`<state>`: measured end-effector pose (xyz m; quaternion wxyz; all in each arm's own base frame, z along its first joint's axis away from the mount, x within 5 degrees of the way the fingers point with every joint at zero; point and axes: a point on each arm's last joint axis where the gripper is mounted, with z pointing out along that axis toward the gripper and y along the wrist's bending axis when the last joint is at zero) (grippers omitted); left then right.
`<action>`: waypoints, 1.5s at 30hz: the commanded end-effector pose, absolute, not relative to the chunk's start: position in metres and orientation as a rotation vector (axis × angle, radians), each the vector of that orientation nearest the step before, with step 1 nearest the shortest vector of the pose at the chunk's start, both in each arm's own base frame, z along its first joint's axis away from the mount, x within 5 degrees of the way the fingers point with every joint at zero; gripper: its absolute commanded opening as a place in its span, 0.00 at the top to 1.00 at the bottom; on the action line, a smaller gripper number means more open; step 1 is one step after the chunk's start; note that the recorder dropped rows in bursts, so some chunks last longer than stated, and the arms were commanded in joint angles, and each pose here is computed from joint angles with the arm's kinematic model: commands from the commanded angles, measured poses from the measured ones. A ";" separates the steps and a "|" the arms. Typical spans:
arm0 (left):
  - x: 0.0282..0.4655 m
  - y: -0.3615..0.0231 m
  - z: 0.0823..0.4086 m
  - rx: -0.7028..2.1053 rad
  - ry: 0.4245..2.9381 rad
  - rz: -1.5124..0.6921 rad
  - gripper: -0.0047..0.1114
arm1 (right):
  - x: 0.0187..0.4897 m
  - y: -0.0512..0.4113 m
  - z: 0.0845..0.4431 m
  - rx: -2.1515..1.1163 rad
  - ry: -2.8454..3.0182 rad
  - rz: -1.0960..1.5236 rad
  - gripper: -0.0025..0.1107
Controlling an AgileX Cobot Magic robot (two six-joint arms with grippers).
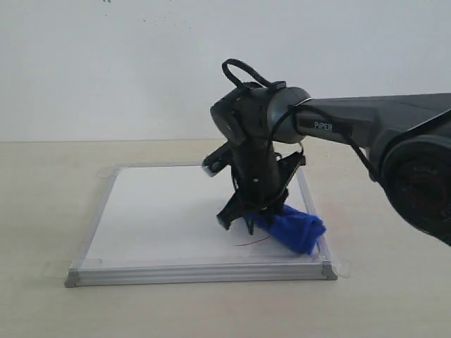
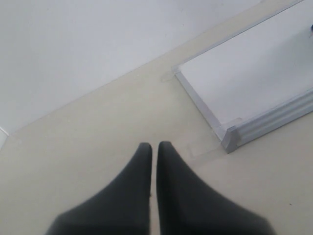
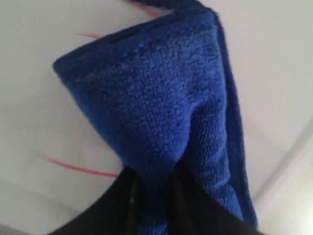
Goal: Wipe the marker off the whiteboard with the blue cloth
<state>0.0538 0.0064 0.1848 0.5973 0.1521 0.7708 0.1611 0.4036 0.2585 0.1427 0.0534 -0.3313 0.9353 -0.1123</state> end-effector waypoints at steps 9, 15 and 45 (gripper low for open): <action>0.054 0.006 0.184 0.358 1.785 0.375 0.93 | 0.380 0.289 0.148 -1.370 2.724 -0.267 0.98; 0.054 0.006 0.184 0.358 1.785 0.375 0.93 | 0.424 0.222 0.150 -1.034 2.827 -0.419 0.98; 0.054 0.006 0.184 0.358 1.785 0.375 0.93 | 0.422 0.180 0.120 -0.866 3.056 -0.279 0.98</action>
